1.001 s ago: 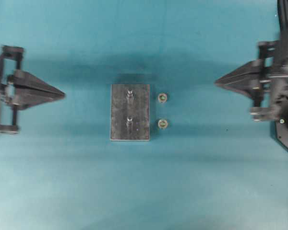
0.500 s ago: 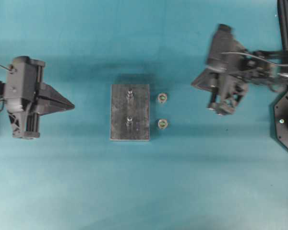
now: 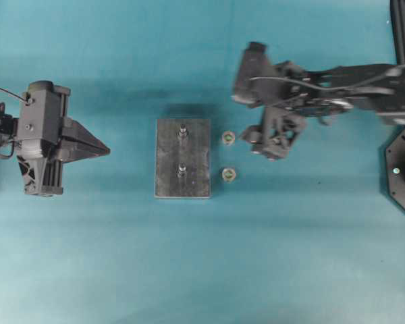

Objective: Insert the washer onto the shaft.
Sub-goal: 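Move the right gripper over the upper steel washer beside the block, then lower the right gripper, close on the upper washer and lift it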

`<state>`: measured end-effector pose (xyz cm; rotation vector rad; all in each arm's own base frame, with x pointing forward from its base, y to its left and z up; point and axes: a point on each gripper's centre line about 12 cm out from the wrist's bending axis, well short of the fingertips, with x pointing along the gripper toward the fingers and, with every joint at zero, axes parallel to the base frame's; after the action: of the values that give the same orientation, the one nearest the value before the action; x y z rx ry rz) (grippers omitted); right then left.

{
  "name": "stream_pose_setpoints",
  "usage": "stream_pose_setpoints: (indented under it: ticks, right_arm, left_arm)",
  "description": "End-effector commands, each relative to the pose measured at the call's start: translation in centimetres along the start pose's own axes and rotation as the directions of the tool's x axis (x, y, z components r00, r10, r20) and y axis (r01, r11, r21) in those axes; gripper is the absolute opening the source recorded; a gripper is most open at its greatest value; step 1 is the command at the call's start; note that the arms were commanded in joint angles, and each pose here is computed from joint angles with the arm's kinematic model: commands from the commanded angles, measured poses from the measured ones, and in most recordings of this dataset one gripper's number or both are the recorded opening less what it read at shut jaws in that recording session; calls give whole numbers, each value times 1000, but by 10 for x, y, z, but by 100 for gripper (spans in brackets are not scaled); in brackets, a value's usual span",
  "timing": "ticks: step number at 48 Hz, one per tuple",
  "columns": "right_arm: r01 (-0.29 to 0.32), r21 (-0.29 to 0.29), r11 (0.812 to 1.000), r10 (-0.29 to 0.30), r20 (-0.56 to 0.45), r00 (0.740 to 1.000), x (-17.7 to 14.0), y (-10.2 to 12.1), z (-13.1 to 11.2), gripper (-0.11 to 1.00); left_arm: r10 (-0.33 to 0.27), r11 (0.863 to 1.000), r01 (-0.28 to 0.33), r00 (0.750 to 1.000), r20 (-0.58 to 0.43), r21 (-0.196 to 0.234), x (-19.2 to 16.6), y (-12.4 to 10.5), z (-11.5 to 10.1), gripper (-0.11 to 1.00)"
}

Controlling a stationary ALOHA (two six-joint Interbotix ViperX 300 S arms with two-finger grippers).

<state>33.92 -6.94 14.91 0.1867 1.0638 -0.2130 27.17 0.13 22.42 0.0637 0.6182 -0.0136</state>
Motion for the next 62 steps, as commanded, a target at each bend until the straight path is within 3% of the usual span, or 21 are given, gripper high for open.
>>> stream_pose_setpoints:
  ticks: [1, 14, 27, 51, 62]
  right_arm:
    - [-2, -25, 1000, 3, 24, 1000, 3, 3, 14, 87]
    - [-3, -49, 999, 3, -8, 1000, 26, 5, 23, 87]
    - [-12, -75, 997, 8, -61, 998, 44, 13, 15, 87]
    - [-10, -62, 998, 4, -98, 995, 59, 12, 8, 85]
    - [-8, -59, 998, 1, -105, 994, 63, 10, 9, 72]
  left_arm:
    - [1, 1000, -1, 1000, 29, 5, -2, 0, 10, 0]
    - [0, 1000, 0, 1000, 9, 4, 0, 0, 2, 0]
    - [4, 1000, -4, 1000, 26, 1, 2, 0, -4, 0]
    - [4, 1000, -4, 999, 40, 0, 2, 1, -3, 0]
    - [6, 1000, -6, 999, 44, 0, 2, 1, -2, 0]
